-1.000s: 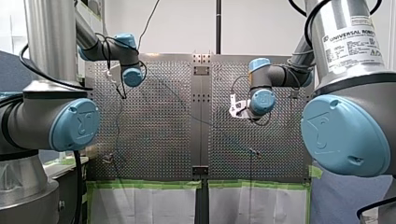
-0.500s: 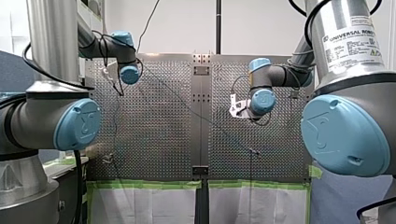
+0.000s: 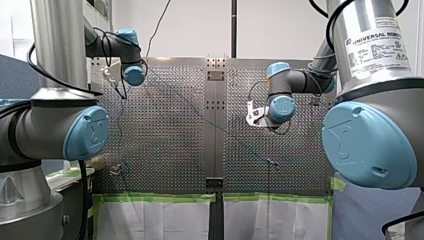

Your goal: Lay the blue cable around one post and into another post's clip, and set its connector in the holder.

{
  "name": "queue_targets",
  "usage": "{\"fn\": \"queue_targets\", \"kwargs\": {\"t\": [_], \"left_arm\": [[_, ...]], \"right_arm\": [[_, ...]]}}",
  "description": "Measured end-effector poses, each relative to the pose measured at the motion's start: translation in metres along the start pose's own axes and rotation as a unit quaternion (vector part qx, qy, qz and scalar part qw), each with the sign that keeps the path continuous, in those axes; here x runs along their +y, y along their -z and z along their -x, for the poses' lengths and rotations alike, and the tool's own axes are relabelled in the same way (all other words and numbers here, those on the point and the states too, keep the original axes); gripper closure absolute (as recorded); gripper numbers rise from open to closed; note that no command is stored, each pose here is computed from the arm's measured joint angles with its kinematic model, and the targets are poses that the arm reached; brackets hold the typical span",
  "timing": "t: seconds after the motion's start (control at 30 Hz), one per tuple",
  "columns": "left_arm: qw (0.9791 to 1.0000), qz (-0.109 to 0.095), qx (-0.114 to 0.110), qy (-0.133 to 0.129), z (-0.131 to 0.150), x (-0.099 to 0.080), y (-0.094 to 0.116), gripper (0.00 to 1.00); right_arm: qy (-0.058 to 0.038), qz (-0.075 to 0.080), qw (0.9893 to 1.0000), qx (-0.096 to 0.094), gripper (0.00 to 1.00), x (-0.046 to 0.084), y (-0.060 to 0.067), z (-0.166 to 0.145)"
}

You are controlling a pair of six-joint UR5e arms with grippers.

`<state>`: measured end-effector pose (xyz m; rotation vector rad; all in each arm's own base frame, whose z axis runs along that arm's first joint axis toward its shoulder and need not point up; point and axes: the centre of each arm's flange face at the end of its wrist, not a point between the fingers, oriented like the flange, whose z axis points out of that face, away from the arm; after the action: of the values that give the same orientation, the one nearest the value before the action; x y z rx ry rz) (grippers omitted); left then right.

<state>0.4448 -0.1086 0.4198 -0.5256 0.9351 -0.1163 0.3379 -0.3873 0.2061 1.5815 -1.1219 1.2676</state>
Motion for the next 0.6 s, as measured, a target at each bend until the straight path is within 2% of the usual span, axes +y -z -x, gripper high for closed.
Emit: {"fn": "queue_targets", "kwargs": {"t": [0.27, 0.43, 0.6], "left_arm": [[0.9998, 0.016, -0.011, -0.005, 0.007, 0.016, -0.017, 1.00], [0.9998, 0.013, -0.008, -0.009, 0.011, 0.018, -0.025, 1.00], [0.9999, 0.000, 0.000, -0.013, 0.010, 0.018, -0.031, 1.00]], "right_arm": [[0.0006, 0.000, 1.0000, 0.000, 0.00, 0.000, 0.000, 0.000], [0.0006, 0.000, 1.0000, -0.001, 0.00, 0.000, 0.000, 0.000], [0.0007, 0.000, 1.0000, -0.001, 0.00, 0.000, 0.000, 0.000]]}}
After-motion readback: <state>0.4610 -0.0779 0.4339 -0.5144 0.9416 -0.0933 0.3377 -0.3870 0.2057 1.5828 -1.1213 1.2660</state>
